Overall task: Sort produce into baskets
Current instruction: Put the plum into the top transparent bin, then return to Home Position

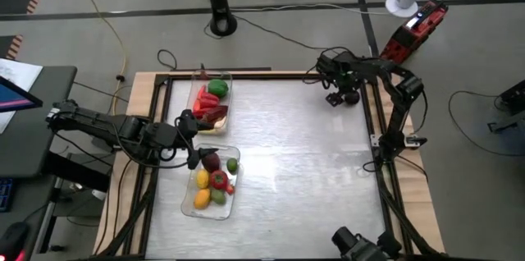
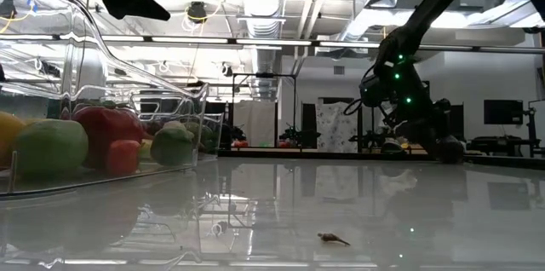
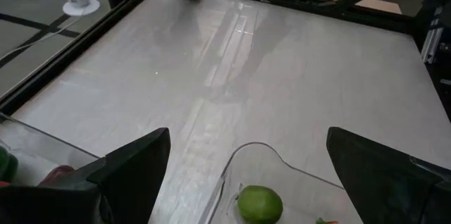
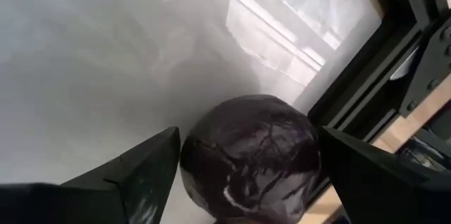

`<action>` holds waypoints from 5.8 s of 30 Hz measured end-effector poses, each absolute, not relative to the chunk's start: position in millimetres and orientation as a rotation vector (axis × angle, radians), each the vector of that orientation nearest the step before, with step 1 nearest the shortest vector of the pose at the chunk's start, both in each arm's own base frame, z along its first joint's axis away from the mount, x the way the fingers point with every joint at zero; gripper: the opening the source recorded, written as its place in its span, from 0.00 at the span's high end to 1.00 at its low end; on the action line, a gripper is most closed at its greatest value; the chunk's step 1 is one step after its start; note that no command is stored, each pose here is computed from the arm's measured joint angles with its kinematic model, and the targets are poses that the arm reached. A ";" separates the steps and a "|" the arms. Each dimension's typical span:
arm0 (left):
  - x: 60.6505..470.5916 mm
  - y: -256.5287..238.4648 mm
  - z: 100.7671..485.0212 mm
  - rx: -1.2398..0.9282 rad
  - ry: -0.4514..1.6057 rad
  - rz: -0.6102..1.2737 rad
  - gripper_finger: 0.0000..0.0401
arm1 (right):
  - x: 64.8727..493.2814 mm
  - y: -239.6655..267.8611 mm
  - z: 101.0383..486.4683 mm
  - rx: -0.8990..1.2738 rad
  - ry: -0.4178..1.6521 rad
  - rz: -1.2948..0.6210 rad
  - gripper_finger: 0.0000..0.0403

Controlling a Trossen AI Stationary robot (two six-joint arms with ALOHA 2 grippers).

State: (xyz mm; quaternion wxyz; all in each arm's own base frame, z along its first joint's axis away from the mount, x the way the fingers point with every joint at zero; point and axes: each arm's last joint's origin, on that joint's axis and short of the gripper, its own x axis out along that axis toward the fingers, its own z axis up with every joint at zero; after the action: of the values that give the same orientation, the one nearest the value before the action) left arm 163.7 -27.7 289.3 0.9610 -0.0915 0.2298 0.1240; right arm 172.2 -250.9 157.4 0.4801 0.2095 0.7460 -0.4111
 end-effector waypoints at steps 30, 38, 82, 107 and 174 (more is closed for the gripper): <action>162.8 -27.6 287.9 -0.199 0.481 0.254 0.08 | 260.0 -180.4 181.7 0.298 1.767 -0.663 0.24; 161.2 -25.9 287.5 -0.185 0.480 0.301 0.08 | 334.8 -135.6 232.7 0.115 1.420 -0.388 0.25; 104.4 -21.5 228.5 -0.230 0.089 0.146 0.08 | 506.0 -128.7 274.6 -0.053 0.465 0.069 0.07; 96.9 -15.8 172.3 -0.203 -0.066 0.247 0.08 | 302.2 -26.0 260.5 -0.108 0.228 -0.212 0.11; 94.3 -9.2 171.1 -0.029 -0.045 0.480 0.08 | 89.7 -8.7 189.8 0.142 -0.128 -0.450 0.11</action>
State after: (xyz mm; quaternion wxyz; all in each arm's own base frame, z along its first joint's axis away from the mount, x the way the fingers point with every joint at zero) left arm 94.3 -9.2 171.1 0.9710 -0.0142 -0.0224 0.2377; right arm 89.7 -8.7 189.8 0.9703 0.0705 -0.0633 -0.2228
